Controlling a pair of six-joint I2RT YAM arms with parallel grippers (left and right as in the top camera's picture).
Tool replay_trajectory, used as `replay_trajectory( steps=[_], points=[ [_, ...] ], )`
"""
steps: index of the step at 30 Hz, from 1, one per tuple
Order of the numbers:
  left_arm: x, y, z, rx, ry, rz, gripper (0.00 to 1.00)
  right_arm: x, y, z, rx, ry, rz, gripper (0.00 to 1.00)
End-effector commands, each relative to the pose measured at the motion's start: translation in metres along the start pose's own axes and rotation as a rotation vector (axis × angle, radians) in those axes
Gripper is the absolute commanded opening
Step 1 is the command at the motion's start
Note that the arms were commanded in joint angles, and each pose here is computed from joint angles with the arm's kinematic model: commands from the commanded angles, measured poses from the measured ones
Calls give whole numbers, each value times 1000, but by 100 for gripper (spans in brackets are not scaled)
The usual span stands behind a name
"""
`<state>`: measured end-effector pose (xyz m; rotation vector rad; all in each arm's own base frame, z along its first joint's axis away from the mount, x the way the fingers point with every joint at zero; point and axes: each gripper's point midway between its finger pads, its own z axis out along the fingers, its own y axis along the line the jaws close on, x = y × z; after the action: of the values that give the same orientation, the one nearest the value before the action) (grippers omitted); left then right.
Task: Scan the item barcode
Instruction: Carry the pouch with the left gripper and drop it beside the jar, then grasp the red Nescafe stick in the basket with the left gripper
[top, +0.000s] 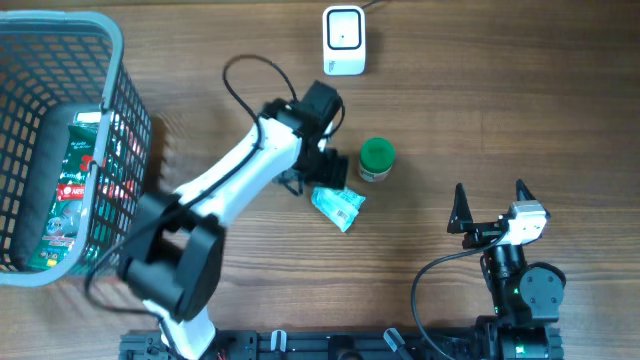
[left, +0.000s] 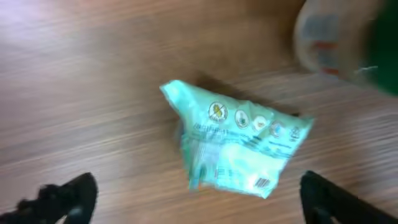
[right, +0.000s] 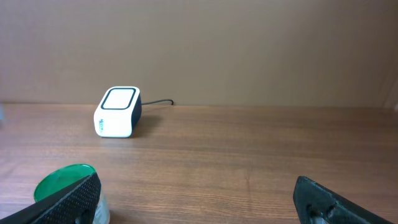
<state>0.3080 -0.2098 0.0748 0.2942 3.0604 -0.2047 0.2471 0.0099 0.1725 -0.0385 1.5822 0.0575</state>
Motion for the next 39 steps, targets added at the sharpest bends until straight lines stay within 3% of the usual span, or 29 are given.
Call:
replay_trajectory(
  steps=[1,3,4,7,9,15,20,24,33,39],
  points=[
    [-41,8,-112,-81,-318,-1,100,-1,-3,0,18,-4,15,100],
    [-45,16,-148,-110,-408,-19,100,-1,-3,0,18,-4,15,100],
    [-52,35,-192,-155,-544,-119,100,-1,-3,0,18,-4,16,100],
    [-54,81,-254,-231,-767,-371,100,-1,-3,0,18,-4,16,100],
    [-43,131,-296,-267,-931,-666,100,-1,-3,0,18,-4,15,100],
    [0,243,-329,-247,-1058,-1260,100,-1,-3,0,18,-4,16,100],
    [27,318,-311,-154,-961,-1541,100,-1,-3,0,18,-4,16,100],
    [54,363,-274,-203,-788,-1693,100,-1,-3,0,18,-4,15,100],
    [81,391,-145,-340,-167,-1639,100,-1,-3,0,18,-4,15,100],
    [82,392,-91,-317,33,-1640,100,-1,-3,0,18,-4,15,100]
  ],
)
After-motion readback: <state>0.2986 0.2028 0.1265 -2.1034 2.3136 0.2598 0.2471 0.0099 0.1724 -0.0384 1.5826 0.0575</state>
